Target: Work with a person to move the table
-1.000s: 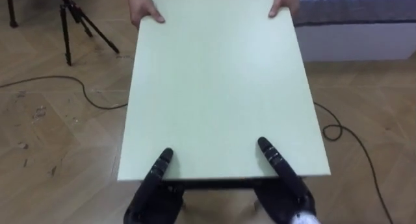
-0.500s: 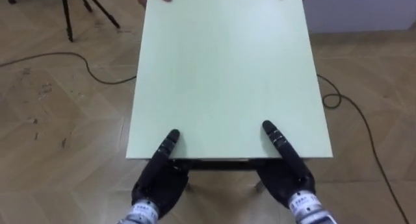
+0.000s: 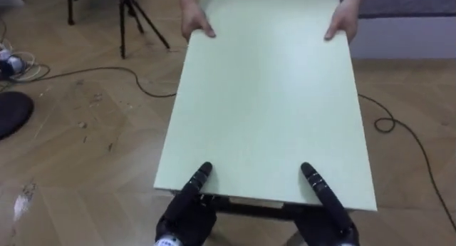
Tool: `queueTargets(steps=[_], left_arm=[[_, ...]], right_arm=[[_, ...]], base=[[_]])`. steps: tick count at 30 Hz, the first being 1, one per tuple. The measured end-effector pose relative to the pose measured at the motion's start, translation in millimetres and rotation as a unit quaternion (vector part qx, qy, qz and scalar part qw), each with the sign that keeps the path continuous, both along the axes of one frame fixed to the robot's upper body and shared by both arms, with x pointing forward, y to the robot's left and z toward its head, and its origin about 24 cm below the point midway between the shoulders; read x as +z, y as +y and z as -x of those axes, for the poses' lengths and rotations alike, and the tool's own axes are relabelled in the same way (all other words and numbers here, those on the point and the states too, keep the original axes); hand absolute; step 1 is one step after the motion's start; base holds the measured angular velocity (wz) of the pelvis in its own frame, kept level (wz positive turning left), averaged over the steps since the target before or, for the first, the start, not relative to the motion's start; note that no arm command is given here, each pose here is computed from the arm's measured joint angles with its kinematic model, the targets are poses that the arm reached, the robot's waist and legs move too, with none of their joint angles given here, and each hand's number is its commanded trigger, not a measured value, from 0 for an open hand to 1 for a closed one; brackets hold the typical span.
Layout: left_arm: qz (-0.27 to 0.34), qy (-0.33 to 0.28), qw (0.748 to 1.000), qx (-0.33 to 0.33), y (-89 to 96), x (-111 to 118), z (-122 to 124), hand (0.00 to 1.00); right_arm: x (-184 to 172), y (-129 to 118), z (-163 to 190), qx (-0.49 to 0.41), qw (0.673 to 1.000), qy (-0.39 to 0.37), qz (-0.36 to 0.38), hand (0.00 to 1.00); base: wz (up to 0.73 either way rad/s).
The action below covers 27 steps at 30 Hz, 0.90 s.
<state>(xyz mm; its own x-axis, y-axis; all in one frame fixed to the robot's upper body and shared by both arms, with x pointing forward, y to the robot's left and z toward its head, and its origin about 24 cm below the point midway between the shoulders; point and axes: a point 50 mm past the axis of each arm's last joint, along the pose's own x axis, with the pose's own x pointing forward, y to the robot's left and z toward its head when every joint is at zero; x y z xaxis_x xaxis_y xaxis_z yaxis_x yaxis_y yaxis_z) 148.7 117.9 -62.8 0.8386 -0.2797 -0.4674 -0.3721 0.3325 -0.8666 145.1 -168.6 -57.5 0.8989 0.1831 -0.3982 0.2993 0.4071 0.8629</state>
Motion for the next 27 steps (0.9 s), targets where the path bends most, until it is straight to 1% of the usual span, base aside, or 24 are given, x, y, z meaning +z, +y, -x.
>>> queueTargets(steps=[1, 2, 3, 4, 6, 10, 14, 16, 20, 23, 27], left_arm=[[0.005, -0.005, 1.000, 0.024, 7.0, 1, 4, 1.00], [0.002, -0.009, 1.000, 0.025, 11.7, 2, 5, 1.00], [-0.014, -0.014, 1.000, 0.019, 18.2, 2, 4, 1.00], [-0.026, -0.019, 0.999, 0.018, 20.1, 3, 2, 1.00], [-0.029, -0.026, 0.999, 0.015, 20.8, 5, -1, 1.00], [-0.016, -0.039, 0.999, 0.002, 11.2, 9, -9, 1.00], [-0.021, -0.055, 0.998, -0.003, 11.6, 14, -18, 1.00], [-0.026, -0.072, 0.997, -0.005, 13.9, 20, -26, 1.00], [-0.032, -0.086, 0.996, -0.002, 15.8, 25, -36, 1.00], [-0.045, -0.080, 0.996, 0.000, 20.2, 22, -33, 1.00], [-0.046, -0.059, 0.997, -0.001, 21.2, 14, -22, 1.00]], right_arm=[[5, 7, -12, 0.025, 1.000, -0.003, 0.000, 1.00], [4, 11, -12, 0.027, 1.000, 0.002, -0.003, 1.00], [1, 15, -7, 0.023, 1.000, 0.012, -0.012, 1.00], [0, 18, -4, 0.017, 0.999, 0.016, -0.022, 1.00], [2, 19, -6, 0.011, 1.000, 0.009, -0.026, 1.00], [10, 10, -11, 0.009, 1.000, -0.018, -0.016, 1.00], [14, 9, -14, 0.003, 0.999, -0.029, -0.014, 1.00], [17, 12, -22, 0.004, 0.999, -0.041, -0.016, 1.00], [17, 14, -34, 0.005, 0.999, -0.048, -0.019, 1.00], [12, 19, -32, 0.007, 0.999, -0.034, -0.027, 1.00], [4, 18, -20, 0.002, 0.999, -0.013, -0.032, 1.00]], base=[[-1.46], [-0.49], [0.45], [0.44], [-0.27], [-0.01], [-0.10], [-0.15], [-0.07], [-0.09], [-0.17]])
